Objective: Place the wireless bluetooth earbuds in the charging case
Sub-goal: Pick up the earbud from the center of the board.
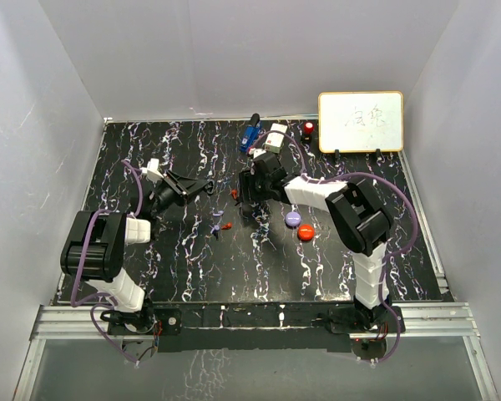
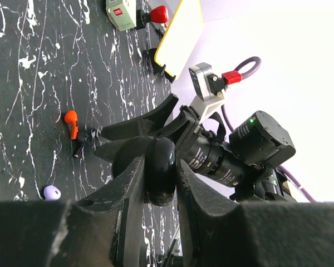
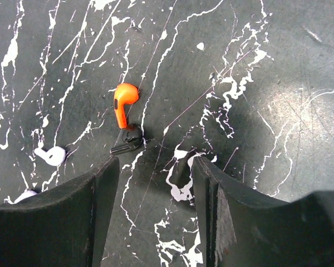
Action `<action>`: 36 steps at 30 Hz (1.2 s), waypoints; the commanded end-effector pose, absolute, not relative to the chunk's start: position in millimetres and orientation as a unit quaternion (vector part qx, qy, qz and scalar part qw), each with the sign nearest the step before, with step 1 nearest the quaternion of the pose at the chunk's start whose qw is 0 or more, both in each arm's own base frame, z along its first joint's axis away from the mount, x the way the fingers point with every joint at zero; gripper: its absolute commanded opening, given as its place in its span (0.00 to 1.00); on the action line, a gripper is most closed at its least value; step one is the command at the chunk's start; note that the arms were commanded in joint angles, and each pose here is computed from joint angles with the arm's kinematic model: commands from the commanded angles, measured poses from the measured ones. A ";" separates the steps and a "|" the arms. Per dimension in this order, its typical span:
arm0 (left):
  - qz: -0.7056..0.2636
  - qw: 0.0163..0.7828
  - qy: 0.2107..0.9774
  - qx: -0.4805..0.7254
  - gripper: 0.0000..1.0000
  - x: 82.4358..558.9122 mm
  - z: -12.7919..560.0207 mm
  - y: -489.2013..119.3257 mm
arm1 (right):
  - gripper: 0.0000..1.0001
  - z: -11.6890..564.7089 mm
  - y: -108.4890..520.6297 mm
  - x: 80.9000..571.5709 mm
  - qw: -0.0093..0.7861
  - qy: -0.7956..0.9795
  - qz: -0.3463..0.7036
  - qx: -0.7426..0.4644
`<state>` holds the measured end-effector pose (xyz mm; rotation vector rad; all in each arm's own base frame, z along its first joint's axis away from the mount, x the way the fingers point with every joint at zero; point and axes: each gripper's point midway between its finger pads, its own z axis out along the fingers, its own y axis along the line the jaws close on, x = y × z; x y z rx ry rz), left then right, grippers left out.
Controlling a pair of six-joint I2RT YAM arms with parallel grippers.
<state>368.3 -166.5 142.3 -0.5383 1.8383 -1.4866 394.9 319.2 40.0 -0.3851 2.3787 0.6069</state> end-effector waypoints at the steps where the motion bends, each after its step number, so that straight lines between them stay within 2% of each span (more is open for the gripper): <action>1: -0.589 0.356 0.700 -0.193 0.00 362.1 155.0 -165.0 | 0.52 51.0 332.7 410.8 0.350 0.896 0.229 -0.151; 13: -0.591 0.355 0.697 -0.198 0.00 362.8 151.3 -159.2 | 0.48 37.1 343.0 409.5 0.348 0.903 0.193 -0.164; 30: -0.598 0.349 0.690 -0.209 0.00 360.7 144.4 -153.1 | 0.33 15.9 341.3 400.9 0.341 0.913 0.134 -0.181; 36: -0.599 0.348 0.689 -0.210 0.00 360.4 143.1 -152.1 | 0.32 12.1 342.9 397.1 0.337 0.914 0.127 -0.186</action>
